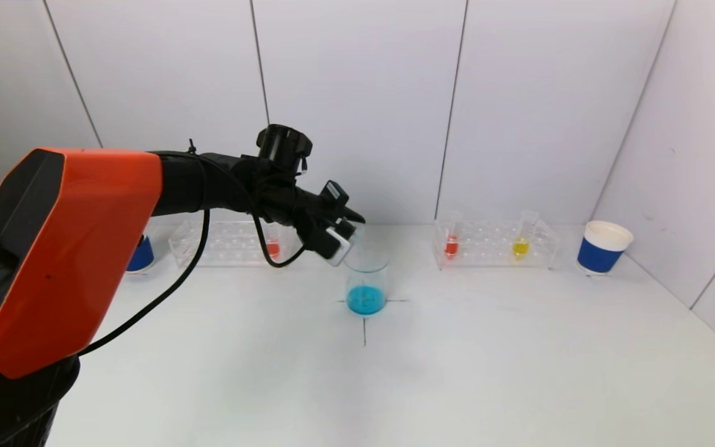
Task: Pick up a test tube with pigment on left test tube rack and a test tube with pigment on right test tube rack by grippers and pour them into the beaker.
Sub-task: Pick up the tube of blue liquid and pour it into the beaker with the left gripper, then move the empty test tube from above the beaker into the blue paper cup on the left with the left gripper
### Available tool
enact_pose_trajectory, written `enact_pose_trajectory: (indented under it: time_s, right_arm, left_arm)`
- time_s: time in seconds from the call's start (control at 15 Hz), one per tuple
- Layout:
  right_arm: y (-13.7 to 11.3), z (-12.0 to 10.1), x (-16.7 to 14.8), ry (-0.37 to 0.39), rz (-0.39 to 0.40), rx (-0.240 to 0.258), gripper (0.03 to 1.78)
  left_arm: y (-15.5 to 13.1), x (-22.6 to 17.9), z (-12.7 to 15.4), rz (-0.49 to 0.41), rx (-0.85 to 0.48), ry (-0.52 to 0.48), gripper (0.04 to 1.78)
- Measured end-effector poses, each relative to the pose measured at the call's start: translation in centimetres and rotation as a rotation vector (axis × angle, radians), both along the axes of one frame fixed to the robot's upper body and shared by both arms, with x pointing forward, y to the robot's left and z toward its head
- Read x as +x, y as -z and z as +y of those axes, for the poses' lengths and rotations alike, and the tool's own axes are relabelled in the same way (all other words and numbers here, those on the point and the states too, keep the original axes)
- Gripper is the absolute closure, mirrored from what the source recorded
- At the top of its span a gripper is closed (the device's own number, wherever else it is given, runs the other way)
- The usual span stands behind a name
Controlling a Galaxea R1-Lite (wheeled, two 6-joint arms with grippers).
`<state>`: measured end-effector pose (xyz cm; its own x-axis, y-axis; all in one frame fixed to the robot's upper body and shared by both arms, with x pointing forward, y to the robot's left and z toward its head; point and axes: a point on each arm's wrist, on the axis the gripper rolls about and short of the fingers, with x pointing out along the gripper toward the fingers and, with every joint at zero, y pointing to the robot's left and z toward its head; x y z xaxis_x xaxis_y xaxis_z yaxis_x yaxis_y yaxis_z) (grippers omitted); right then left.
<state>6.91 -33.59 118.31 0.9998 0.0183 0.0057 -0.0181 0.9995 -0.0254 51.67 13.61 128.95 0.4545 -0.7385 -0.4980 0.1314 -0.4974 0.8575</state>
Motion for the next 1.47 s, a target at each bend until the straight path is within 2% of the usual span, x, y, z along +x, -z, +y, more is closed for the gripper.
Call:
enact_pose_trajectory:
  time_s: [0.47,0.67,1.07,1.47]
  right_arm:
    - [0.0,0.0,0.0,0.000,0.000,0.000,0.04]
    - [0.0,0.0,0.0,0.000,0.000,0.000,0.04]
    - [0.0,0.0,0.0,0.000,0.000,0.000,0.04]
    - [0.0,0.0,0.0,0.000,0.000,0.000,0.04]
  left_arm:
    - [-0.2,-0.2,0.0,0.008,-0.002,-0.007,1.38]
    - [-0.8,-0.4,0.1,0.041,-0.038,-0.032,1.38]
    - [-2.5,-1.1,0.3,0.165,-0.166,-0.109,1.38]
    - [-5.0,-1.4,0.4,0.136,-0.358,-0.156,1.38]
